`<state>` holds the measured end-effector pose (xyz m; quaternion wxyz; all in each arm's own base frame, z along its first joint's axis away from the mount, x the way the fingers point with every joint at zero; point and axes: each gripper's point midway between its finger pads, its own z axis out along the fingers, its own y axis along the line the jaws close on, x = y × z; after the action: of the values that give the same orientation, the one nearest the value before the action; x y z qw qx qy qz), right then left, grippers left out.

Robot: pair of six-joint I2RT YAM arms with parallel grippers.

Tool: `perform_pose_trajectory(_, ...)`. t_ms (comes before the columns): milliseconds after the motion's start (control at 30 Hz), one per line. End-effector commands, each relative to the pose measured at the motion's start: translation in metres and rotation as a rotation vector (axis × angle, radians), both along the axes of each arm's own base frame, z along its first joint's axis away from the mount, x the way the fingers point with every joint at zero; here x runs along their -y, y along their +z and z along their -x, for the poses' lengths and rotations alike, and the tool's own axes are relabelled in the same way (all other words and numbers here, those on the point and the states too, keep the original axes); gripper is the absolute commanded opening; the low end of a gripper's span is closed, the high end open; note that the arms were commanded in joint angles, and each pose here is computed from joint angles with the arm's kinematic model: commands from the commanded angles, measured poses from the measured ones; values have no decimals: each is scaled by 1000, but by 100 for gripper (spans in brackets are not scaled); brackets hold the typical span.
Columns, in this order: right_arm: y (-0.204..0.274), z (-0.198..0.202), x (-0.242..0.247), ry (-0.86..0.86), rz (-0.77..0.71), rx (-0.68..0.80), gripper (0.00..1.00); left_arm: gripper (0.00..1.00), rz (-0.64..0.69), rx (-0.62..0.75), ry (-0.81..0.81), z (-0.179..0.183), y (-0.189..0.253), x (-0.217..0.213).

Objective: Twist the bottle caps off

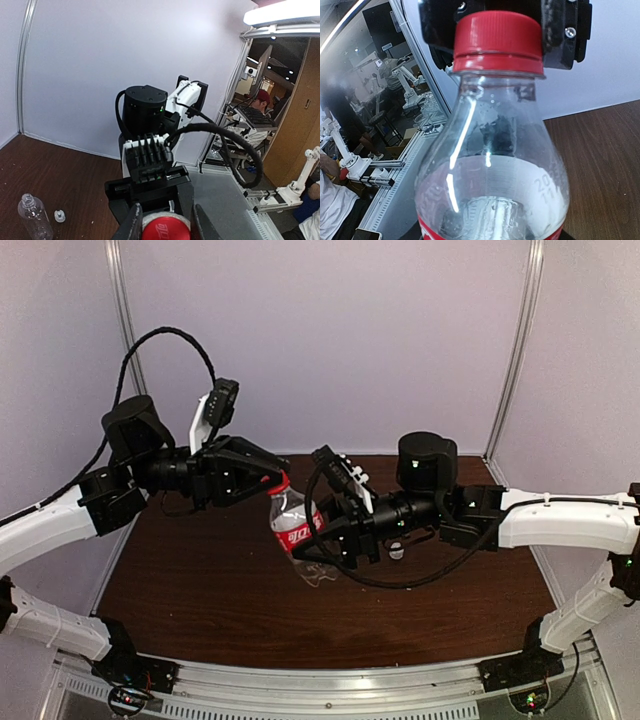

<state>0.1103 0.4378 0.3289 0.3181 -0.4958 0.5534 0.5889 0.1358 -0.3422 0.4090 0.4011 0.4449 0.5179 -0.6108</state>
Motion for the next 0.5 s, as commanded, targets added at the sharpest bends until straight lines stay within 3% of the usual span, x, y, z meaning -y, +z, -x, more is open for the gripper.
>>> perform_pose_trajectory(0,25,-2,5,-32,-55,52,33,21,22,18,-3,1,5,1)
perform_pose_trajectory(200,27,-18,6,-128,-41,75,32,0,-2,-9,40,-4,-1,3)
perform_pose_trajectory(367,19,-49,7,-298,28,128,31,0,-31,-36,186,-21,-2,0)
perform_pose_trajectory(467,16,-75,10,-439,66,180,30,0,-78,-110,360,-47,-6,-4)
